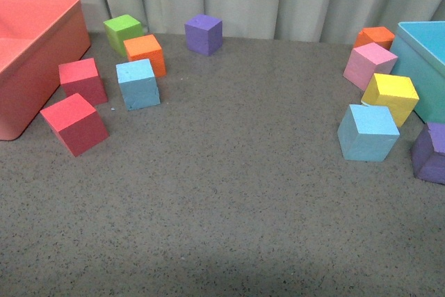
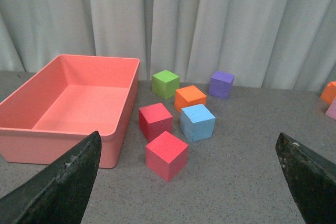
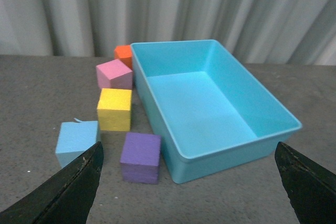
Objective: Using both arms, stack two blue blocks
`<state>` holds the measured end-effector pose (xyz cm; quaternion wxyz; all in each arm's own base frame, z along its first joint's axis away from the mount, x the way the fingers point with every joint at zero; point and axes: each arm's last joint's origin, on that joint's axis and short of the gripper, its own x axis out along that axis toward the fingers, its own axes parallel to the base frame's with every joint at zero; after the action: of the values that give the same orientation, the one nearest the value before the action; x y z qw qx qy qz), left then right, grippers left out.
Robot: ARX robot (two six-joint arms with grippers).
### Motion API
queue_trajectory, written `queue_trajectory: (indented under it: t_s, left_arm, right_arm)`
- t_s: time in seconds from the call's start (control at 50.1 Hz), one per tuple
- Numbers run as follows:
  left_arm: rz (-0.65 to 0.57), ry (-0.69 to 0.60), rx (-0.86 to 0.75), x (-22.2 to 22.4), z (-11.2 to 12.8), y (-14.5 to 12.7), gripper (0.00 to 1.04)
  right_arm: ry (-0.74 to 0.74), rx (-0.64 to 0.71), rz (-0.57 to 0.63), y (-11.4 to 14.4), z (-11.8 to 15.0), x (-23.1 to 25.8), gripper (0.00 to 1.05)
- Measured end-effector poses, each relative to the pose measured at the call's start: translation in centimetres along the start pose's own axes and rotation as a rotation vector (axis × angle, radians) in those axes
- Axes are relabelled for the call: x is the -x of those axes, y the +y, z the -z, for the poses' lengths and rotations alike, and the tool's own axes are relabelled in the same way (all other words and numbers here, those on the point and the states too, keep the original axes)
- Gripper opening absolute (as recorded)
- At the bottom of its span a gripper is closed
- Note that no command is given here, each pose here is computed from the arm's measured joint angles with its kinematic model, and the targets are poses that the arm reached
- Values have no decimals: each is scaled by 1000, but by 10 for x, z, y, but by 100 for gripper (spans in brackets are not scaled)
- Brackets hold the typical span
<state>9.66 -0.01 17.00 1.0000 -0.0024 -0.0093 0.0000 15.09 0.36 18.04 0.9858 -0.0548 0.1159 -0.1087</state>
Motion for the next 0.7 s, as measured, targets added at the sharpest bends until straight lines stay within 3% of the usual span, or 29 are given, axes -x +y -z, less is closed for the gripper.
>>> queue_trajectory:
  t_s: [0.16,0.339,0.698]
  left_arm:
    - [0,0,0,0,0,0,98]
    - [0,0,0,0,0,0,98]
    - [0,0,0,0,0,0,98]
  right_arm:
    - [241,-29,-134,25,-16,-68,95]
    - [545,-48,-144,49,-13,-131,95]
    - [804,-83,-140,88,6,-201,95]
